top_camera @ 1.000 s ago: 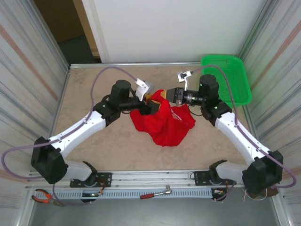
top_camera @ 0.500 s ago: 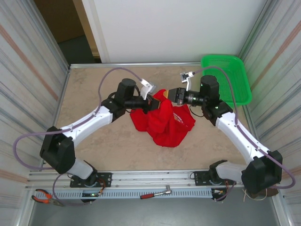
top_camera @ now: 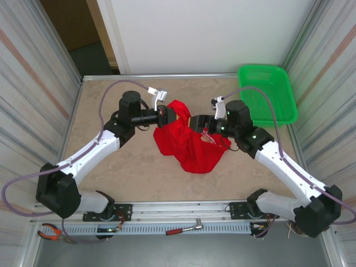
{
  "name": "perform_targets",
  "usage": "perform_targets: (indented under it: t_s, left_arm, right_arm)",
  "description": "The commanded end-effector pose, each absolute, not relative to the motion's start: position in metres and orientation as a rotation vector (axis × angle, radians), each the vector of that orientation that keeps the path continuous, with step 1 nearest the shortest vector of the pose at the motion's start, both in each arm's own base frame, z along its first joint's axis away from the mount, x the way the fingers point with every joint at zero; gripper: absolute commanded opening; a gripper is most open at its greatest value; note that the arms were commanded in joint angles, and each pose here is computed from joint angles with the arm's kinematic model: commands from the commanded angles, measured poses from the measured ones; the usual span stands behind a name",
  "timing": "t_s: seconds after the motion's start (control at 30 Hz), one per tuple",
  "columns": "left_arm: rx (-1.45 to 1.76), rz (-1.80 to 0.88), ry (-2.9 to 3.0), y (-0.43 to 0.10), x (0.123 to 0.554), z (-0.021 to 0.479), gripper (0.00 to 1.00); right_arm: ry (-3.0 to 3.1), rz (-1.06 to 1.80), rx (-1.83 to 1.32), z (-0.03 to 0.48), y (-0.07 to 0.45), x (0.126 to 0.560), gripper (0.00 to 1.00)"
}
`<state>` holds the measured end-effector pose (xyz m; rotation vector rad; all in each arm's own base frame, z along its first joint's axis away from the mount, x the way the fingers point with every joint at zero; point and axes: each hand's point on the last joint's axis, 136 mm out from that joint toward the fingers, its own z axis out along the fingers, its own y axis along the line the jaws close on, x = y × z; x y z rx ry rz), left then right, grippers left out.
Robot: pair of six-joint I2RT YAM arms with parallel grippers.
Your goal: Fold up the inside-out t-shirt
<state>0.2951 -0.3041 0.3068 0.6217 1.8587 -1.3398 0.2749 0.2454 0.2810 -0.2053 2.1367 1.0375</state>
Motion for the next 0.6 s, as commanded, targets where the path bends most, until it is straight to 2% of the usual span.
perform_targets:
  t_s: [0.0, 0.57]
  left_arm:
    - [0.630, -1.371, 1.845, -0.306, 0.293, 0.319, 0.00]
    - [0.612, -1.315, 1.979, -0.309, 0.305, 0.300, 0.00]
  right_arm:
    - [2.108, 0.953, -0.163, 0.290, 0.242, 0.282, 0.86]
    - [2.079, 0.930, -0.286, 0.303, 0.274, 0.279, 0.82]
